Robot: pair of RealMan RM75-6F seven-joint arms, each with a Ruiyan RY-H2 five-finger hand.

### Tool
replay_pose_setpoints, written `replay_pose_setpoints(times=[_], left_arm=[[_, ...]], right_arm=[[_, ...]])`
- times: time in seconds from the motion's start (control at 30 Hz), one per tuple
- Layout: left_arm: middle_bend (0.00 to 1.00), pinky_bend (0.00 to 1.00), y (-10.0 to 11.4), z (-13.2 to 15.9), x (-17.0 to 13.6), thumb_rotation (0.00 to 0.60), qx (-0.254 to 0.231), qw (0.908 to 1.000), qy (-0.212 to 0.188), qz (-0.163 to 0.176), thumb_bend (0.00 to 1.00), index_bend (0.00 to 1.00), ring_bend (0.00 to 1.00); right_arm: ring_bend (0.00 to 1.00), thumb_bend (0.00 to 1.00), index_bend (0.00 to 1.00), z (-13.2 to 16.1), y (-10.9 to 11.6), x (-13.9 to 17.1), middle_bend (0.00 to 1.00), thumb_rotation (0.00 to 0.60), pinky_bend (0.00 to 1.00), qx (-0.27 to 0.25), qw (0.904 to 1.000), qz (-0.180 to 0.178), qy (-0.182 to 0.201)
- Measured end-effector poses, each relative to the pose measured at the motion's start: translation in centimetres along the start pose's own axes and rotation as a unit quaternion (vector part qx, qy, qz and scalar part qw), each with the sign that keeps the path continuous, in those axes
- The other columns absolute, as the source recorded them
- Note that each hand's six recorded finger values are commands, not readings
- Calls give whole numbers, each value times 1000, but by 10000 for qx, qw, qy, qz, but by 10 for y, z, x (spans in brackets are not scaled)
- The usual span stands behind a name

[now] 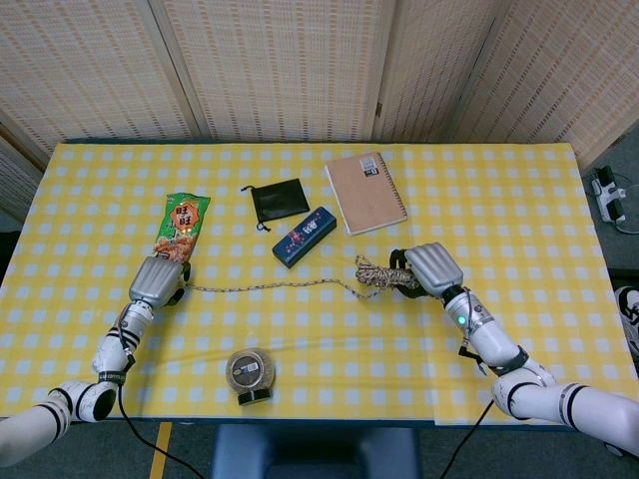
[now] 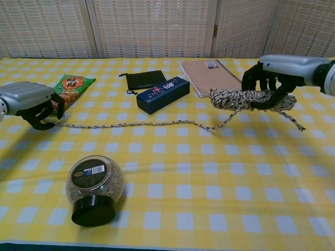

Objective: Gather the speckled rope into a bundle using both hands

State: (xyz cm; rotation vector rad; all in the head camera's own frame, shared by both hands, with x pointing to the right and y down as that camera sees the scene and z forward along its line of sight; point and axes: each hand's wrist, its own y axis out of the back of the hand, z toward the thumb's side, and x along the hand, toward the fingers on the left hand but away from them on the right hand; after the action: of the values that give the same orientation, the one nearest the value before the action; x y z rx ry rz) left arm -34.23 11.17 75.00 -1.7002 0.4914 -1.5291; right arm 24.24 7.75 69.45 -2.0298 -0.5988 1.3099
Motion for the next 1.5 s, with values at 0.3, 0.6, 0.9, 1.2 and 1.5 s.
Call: replay_pose_setpoints(times=[0.3,0.6,0.9,1.2,1.5], left_arm=[[828,759,-3,1,4,600,4,10000,52,-85,408,547,769],[828,759,-6,1,7,600,41,9998,96,-141,414,560,770],[829,759,-8,2,10,600,42,9996,140,-223,437,559,769],[835,760,-10,2,11,600,20,9996,141,-243,471,615,773],[845,774,3,0,3,600,-157,9998,94,98,475,649,782]], right_arm=[[658,590,651,-2,-1,0,600,600,532,-9,10000,0,-26],[660,590,653,-4,-2,0,601,600,532,-22,10000,8,-49],[659,590,654,-5,-3,-1,601,600,532,-31,10000,19,-61],[662,591,657,-6,-3,-1,603,600,535,-61,9999,12,-80],[671,593,667,-6,3,7,610,600,541,-290,9994,-178,4]])
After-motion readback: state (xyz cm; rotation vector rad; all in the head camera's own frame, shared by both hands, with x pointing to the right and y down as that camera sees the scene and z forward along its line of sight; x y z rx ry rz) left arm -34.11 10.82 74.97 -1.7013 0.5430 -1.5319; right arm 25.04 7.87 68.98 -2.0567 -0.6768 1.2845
